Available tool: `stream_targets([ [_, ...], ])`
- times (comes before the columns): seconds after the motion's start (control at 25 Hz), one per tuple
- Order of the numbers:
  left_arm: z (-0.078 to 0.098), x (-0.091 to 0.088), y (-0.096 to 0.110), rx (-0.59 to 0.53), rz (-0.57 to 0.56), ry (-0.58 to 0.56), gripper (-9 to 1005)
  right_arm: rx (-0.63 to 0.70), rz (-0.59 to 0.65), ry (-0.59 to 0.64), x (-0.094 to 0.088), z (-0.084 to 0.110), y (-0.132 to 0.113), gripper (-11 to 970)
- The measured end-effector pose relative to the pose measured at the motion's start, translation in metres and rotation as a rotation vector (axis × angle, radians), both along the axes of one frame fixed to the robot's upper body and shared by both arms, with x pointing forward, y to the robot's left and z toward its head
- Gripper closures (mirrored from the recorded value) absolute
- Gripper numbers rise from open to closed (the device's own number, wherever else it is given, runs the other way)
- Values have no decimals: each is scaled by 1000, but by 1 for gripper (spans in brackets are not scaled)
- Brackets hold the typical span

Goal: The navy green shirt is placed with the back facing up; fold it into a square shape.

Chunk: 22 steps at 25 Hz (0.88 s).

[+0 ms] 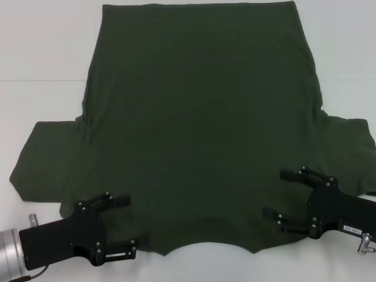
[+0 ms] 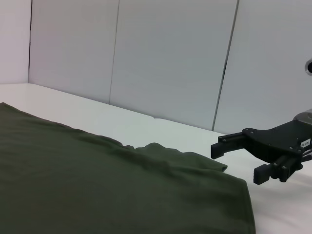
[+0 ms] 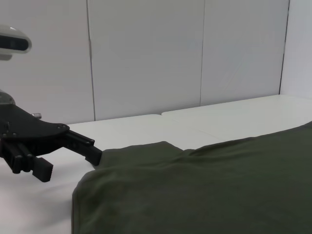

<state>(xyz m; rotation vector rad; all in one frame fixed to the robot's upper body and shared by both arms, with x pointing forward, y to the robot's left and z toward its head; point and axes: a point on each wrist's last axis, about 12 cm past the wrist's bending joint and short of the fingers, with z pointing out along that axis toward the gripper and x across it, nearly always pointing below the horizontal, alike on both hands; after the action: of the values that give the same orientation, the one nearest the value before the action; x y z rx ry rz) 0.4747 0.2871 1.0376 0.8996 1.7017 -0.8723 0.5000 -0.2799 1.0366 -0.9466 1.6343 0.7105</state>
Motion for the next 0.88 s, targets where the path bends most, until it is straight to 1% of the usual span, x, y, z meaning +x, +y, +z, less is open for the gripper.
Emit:
stream_targets([
  [0.44,0,-1,1,-4,4,1,77,0,3,-1,0,0,1,14],
  [0.52,0,-1,1,-16,15,15,77,0,3,-1,0,0,1,14],
  [0.68,4,3,6,-92,83,121,78,0,3,1,0,0,1,15],
  [0.76,8,8,11,-141,121,222,78,1,2,2,0,0,1,15],
  [0.8,11,11,13,-162,139,290,78,2,2,4,0,0,1,15],
  [0.88,15,17,19,-184,162,395,78,5,4,5,0,0,1,15],
])
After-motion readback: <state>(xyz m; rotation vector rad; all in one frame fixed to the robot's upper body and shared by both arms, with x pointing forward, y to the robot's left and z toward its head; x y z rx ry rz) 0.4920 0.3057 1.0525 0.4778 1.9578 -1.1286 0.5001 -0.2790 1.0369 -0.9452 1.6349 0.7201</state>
